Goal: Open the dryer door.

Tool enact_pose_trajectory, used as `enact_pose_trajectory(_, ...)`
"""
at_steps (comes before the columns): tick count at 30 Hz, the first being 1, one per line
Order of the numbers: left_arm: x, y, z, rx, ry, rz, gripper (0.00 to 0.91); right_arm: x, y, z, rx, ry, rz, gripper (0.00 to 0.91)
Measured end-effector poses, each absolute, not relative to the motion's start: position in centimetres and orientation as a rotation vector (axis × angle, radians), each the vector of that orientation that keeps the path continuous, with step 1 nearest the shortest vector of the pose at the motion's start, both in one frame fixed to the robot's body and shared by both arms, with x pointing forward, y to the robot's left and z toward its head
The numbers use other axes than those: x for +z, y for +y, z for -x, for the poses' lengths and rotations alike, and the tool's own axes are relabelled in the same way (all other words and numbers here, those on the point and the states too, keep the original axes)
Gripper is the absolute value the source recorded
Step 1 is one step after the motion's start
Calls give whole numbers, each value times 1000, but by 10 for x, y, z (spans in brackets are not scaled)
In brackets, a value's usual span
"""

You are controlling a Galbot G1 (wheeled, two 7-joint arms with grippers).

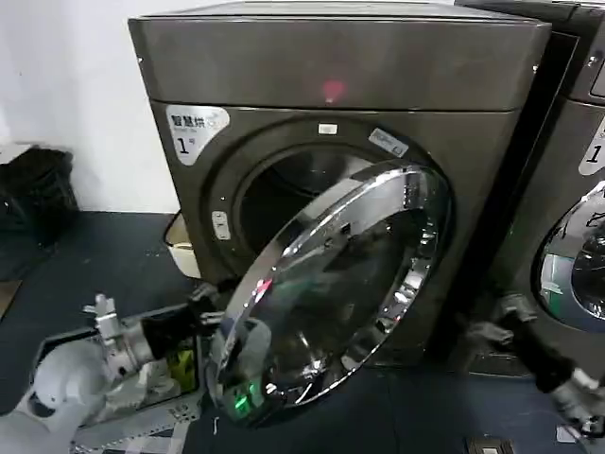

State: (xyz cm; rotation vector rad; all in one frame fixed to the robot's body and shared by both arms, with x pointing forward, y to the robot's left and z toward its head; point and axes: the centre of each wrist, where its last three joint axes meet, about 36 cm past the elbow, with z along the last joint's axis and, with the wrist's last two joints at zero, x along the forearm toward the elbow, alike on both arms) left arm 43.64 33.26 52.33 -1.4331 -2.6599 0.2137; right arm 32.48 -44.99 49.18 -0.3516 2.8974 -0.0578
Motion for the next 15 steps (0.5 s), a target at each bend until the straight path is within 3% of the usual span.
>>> enact_pose_trajectory(15, 512, 272, -427, 229, -2535, 1645, 907, 534, -517, -272, -340, 2820, -755, 907)
